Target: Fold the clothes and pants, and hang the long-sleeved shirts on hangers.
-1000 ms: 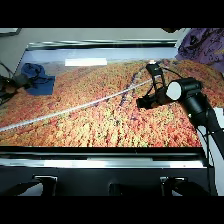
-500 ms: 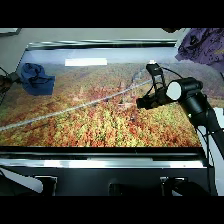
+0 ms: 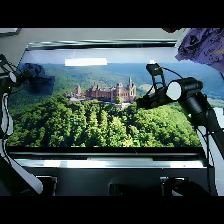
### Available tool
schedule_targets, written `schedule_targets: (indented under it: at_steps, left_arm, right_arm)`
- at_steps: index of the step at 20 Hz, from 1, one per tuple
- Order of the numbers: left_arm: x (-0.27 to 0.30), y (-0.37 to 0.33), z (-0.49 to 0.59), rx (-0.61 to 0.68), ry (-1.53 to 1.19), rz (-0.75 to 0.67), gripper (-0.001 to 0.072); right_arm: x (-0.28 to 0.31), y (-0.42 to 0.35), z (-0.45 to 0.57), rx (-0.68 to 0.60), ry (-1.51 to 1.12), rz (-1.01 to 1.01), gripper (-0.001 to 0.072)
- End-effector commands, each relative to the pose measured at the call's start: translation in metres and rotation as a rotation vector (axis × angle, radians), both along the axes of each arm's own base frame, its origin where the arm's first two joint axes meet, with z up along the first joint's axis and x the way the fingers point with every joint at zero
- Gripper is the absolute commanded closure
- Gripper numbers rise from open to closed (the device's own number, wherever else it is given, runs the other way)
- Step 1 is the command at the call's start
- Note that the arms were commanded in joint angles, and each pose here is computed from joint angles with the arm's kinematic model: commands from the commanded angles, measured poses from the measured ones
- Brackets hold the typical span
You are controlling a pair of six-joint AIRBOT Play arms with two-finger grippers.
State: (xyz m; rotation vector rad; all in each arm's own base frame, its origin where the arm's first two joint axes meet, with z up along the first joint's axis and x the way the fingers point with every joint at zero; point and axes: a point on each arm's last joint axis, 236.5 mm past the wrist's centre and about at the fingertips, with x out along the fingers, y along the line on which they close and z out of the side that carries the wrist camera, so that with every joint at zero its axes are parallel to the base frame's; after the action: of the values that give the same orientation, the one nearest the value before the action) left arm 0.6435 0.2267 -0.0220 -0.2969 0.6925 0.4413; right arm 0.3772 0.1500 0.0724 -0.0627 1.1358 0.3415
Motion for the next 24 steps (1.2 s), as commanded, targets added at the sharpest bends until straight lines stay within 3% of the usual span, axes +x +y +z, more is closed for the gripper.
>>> schedule_targets:
  at_steps: [1, 2, 6, 7, 8, 16, 24]
  left_arm:
    - [0.006, 0.0, -0.022, -0.003, 0.001, -0.005, -0.0013]
    - [0.005, 0.001, -0.028, -0.006, 0.009, -0.003, 0.0037]
    - [0.005, -0.002, -0.041, -0.029, 0.023, -0.001, 0.0449]
    - [0.005, -0.005, -0.041, -0.05, 0.022, 0.003, 0.0628]
    - [0.005, -0.008, -0.039, -0.072, 0.016, 0.007, 0.0692]
    - [-0.018, -0.052, 0.086, -0.13, -0.033, -0.054, 0.0694]
    - [-0.118, -0.227, 0.235, -0.276, 0.016, -0.406, 0.0694]
  right_arm:
    - [0.0, 0.0, 0.001, 0.0, -0.001, 0.001, 0.068]
    - [0.0, 0.0, 0.001, 0.0, -0.001, 0.001, 0.068]
    - [0.0, 0.0, 0.001, 0.0, -0.001, 0.001, 0.068]
    - [0.0, 0.0, 0.001, 0.0, -0.001, 0.001, 0.068]
    - [0.0, 0.0, 0.001, 0.0, -0.001, 0.001, 0.068]
    - [0.0, 0.0, 0.001, 0.0, -0.001, 0.001, 0.068]
    - [0.0, 0.0, 0.001, 0.0, -0.001, 0.001, 0.068]
